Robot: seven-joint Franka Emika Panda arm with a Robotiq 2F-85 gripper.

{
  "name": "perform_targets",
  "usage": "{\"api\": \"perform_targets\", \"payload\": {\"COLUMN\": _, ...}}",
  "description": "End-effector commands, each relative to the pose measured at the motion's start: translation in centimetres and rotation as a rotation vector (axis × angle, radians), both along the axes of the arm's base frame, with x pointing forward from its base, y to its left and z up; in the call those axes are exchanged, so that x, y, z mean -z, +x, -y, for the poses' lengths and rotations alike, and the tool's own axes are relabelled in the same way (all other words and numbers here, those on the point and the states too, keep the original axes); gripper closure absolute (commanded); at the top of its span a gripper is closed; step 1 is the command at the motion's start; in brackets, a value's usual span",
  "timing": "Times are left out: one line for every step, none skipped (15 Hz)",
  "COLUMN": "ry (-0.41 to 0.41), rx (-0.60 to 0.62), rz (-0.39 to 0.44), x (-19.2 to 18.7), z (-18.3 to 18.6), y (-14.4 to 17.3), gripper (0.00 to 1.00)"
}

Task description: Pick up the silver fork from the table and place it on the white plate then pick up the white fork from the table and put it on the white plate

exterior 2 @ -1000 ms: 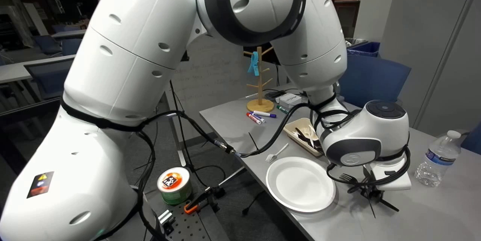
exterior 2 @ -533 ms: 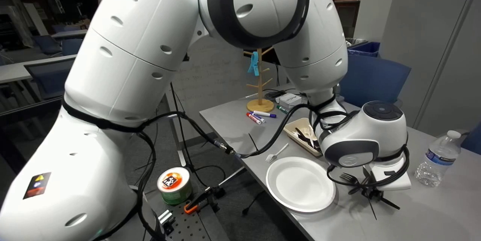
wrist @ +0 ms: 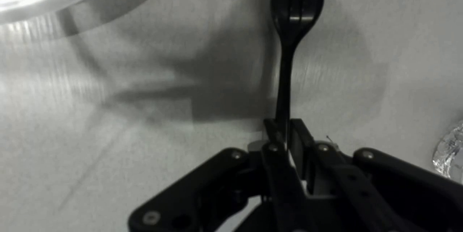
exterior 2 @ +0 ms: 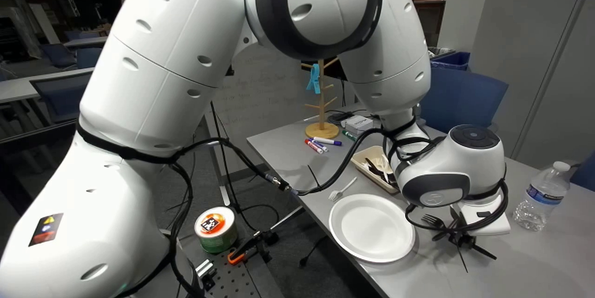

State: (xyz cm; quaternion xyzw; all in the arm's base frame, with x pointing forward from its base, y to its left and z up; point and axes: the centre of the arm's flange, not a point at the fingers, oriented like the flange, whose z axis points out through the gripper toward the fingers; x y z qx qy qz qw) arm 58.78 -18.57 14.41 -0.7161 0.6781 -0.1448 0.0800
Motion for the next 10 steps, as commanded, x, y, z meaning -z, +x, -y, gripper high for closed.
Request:
{"api": "perform_targets", "payload": {"ry": 0.004, "rx": 0.014, "rz": 0.026, "x": -3.2, "z": 1.5, "y": -0.8, "gripper": 0.97}}
{"api": "perform_targets", "payload": {"ry": 0.008, "rx": 0.014, "rz": 0.040, "x": -4.3, "z": 2.0, "y": -1.2, "gripper": 0.97}}
{"api": "perform_targets", "payload": {"ry": 0.009, "rx": 0.019, "rz": 0.053, "x": -5.3, "z": 2.3, "y": -1.6, "gripper": 0.97}}
{"api": "perform_targets", "payload": {"ry": 0.010, "rx": 0.021, "rz": 0.067, "x": -6.2, "z": 2.5, "y": -2.1, "gripper": 0.97}}
{"api": "perform_targets", "payload": {"ry": 0.017, "rx": 0.018, "rz": 0.066, "x": -6.8, "z": 2.6, "y": -2.7, "gripper": 0.97}}
{"api": "perform_targets", "payload": {"ry": 0.021, "rx": 0.014, "rz": 0.066, "x": -7.2, "z": 2.6, "y": -3.2, "gripper": 0.97}}
{"api": "perform_targets", "payload": {"ry": 0.031, "rx": 0.003, "rz": 0.058, "x": -7.4, "z": 2.4, "y": -3.7, "gripper": 0.97}}
{"api": "perform_targets", "payload": {"ry": 0.046, "rx": -0.014, "rz": 0.042, "x": -7.3, "z": 1.9, "y": -4.5, "gripper": 0.97}}
{"api": "perform_targets", "payload": {"ry": 0.060, "rx": -0.028, "rz": 0.029, "x": -7.2, "z": 1.3, "y": -5.1, "gripper": 0.97}}
{"api": "perform_targets", "payload": {"ry": 0.074, "rx": -0.046, "rz": 0.013, "x": -6.9, "z": 0.5, "y": -6.0, "gripper": 0.97}}
